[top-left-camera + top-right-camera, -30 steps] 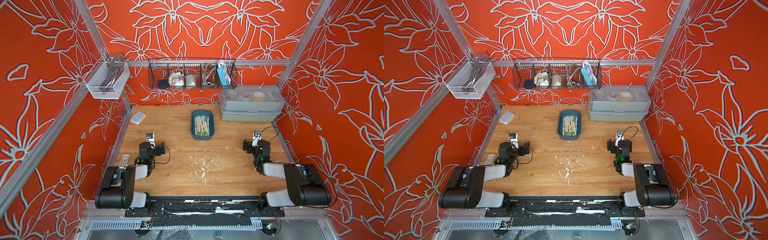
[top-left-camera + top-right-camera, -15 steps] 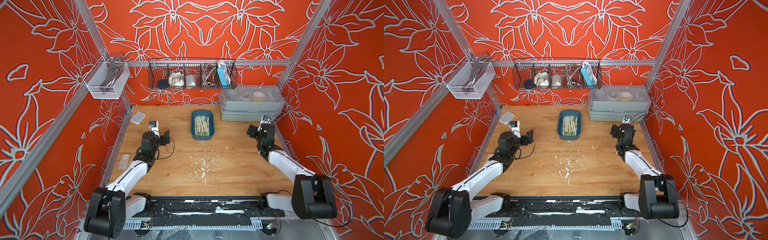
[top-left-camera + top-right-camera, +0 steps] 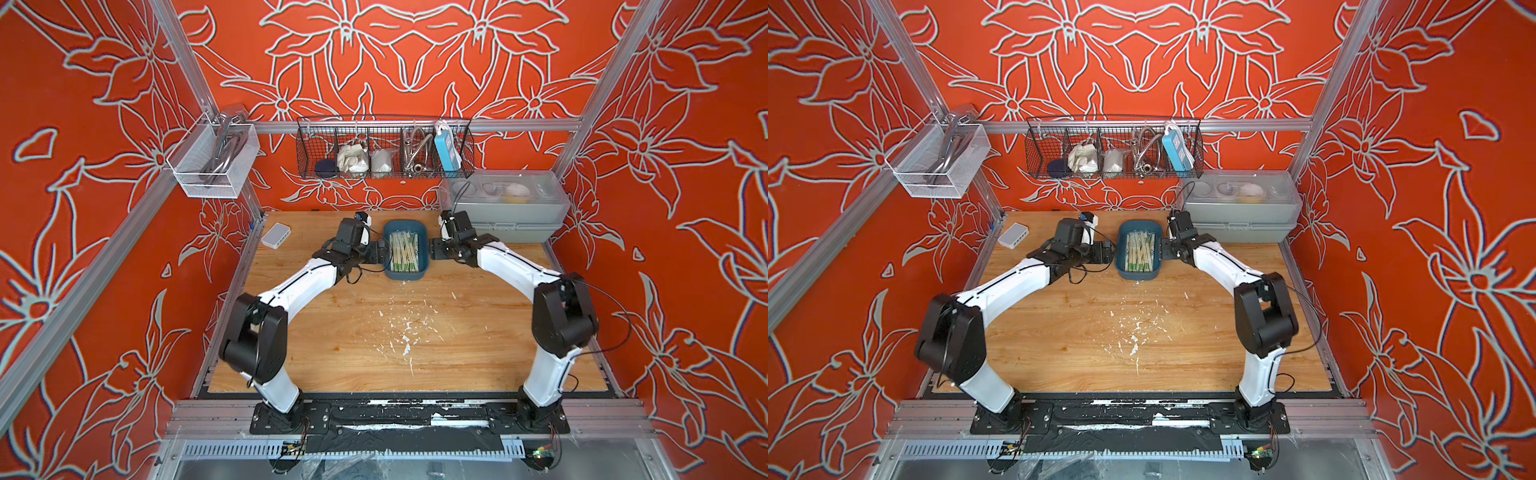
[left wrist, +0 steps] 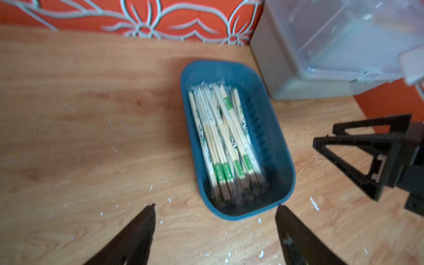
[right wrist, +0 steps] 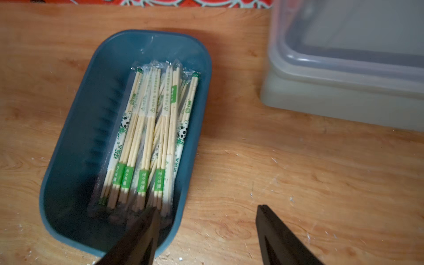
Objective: Take the paired disposable chopsticks out of the storage box
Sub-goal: Move the storage box to the center of the board.
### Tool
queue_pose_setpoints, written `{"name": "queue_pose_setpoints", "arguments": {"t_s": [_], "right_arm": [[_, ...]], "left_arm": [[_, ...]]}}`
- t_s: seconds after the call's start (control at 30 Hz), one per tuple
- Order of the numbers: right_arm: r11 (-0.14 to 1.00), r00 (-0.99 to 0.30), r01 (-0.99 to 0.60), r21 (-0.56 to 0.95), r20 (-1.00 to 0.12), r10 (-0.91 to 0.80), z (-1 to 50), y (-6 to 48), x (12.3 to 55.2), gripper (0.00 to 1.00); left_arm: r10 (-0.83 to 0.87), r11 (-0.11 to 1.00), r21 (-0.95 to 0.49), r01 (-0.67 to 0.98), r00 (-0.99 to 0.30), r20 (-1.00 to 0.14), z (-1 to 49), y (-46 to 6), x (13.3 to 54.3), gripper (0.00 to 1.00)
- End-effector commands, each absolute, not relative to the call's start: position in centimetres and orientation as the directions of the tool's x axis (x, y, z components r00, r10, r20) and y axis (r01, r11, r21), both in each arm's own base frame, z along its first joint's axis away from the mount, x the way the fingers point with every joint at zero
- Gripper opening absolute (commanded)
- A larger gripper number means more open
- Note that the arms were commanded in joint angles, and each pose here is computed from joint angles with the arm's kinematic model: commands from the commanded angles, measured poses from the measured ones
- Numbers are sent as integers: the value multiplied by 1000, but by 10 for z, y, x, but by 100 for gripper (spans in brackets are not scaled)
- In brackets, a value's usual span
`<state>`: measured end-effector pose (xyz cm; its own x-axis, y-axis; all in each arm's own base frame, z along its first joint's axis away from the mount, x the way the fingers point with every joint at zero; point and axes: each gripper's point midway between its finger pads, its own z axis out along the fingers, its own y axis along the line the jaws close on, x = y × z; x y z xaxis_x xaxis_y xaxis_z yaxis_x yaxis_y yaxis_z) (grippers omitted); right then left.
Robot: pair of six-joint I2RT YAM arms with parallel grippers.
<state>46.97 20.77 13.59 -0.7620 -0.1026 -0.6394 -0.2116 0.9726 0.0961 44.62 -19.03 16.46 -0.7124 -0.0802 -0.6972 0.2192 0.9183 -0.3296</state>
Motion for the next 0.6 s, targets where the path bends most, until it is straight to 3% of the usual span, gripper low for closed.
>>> {"name": "queue_pose_setpoints", "arguments": {"t_s": [0.0, 0.17, 0.33, 0.57], "right_arm": [[980, -816, -197, 39, -560, -142, 123, 208, 471, 69], [977, -836, -210, 41, -526, -158, 102, 222, 489, 64], [976, -854, -216, 33, -492, -172, 88, 229, 503, 52], [973, -870, -220, 70, -465, -164, 71, 241, 509, 25]], "left_arm": [[-69, 908, -363, 207, -783, -618, 153, -196, 439, 78], [-64, 911, -361, 199, -797, -601, 143, -199, 439, 77], [-55, 914, -352, 204, -796, -603, 140, -197, 435, 73], [-65, 912, -353, 207, -779, -624, 149, -194, 430, 71]]}}
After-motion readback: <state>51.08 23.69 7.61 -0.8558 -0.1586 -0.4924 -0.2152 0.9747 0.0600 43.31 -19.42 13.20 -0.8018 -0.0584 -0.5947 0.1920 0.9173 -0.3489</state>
